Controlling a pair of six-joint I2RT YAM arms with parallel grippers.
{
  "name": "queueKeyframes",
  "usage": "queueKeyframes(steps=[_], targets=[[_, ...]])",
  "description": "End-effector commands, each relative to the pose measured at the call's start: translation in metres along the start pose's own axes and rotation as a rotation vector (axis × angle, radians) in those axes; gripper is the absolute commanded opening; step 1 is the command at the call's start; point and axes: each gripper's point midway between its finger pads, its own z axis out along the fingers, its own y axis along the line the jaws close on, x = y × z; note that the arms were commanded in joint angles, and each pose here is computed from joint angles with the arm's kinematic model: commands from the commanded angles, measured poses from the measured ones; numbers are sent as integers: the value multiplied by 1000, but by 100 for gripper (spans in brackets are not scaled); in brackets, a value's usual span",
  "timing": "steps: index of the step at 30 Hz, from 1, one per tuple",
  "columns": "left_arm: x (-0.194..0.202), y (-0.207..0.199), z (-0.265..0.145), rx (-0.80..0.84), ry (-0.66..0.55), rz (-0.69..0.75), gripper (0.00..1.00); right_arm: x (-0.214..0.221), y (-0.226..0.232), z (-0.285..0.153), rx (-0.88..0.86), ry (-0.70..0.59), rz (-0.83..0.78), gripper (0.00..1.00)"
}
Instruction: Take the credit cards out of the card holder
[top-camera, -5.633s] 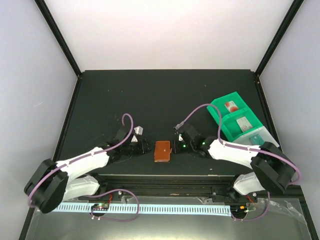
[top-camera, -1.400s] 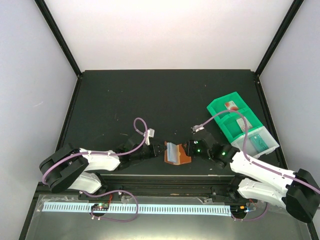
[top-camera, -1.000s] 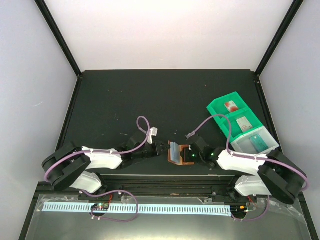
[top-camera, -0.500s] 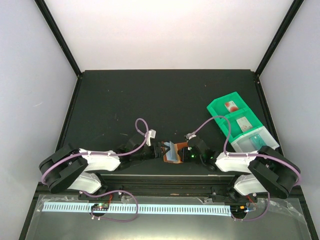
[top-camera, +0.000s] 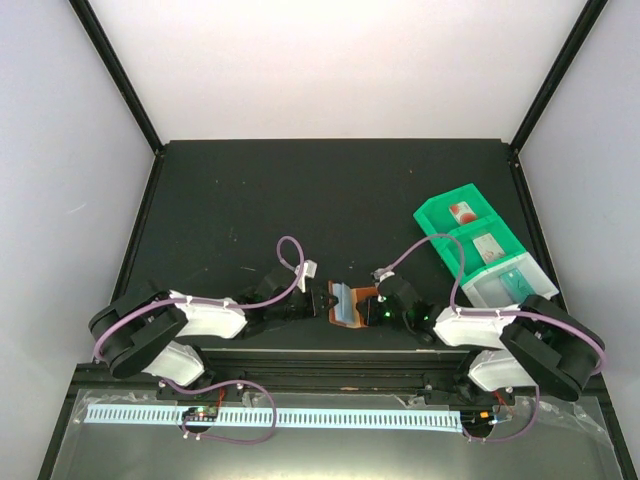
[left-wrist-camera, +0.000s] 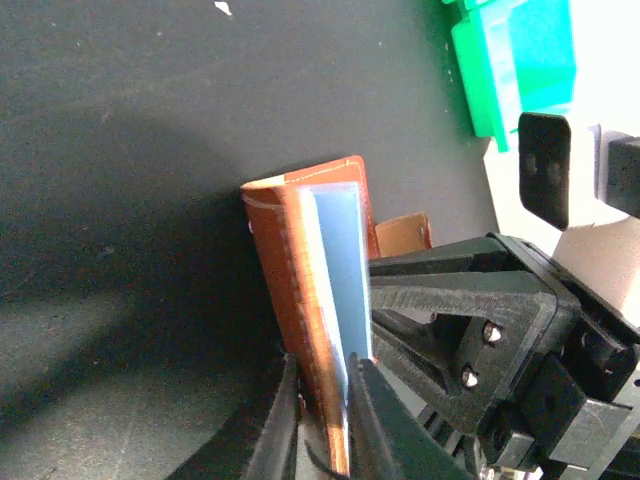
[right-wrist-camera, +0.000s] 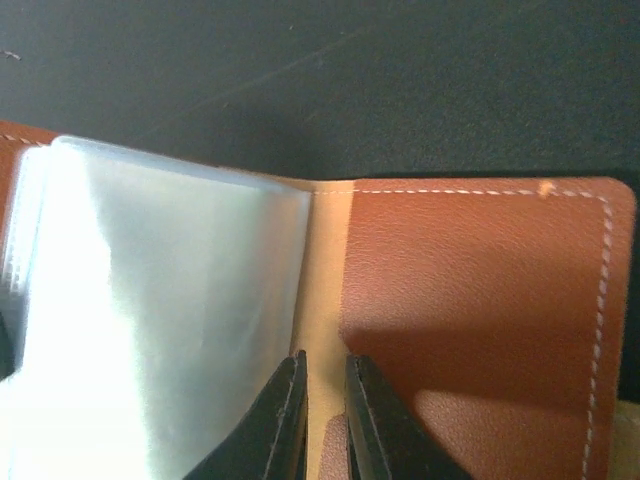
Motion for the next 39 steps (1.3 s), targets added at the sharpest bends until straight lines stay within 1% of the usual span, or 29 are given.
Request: queueKeyframes(steps=[1, 3, 4, 7, 13, 15, 18, 22, 27, 30, 35, 39], targets=[[-7, -21, 0, 70, -14, 29, 9, 20, -9, -2, 3, 70, 10, 17], [-6, -23, -4, 74, -16, 33, 2, 16, 1, -3, -32, 76, -7, 19], [-6, -21, -7, 69, -21, 32, 2, 13, 7, -4, -46, 75, -16, 20], [-3, -10, -12, 35, -15, 14, 2, 9, 17, -8, -75, 74, -23, 27], [1, -3, -25, -3, -3, 8, 2, 0, 41, -24, -171, 63, -30, 40], [1, -1, -30, -17, -8, 4, 2, -4, 51, -29, -209, 58, -38, 48], [3, 7, -38, -51, -26, -20, 2, -5, 64, -28, -257, 82, -29, 63], [0, 12, -49, -64, -74, -32, 2, -2, 79, -22, -319, 129, -17, 74], [-6, 16, -61, -99, -121, -23, 1, -3, 89, -15, -321, 146, -32, 79], [-9, 22, -67, -115, -154, -33, 2, -3, 95, -11, -315, 155, -38, 87], [-14, 23, -76, -121, -197, -37, 2, -2, 111, -8, -327, 160, -62, 87], [-15, 20, -79, -123, -195, -38, 2, 0, 117, -1, -298, 181, -83, 88]])
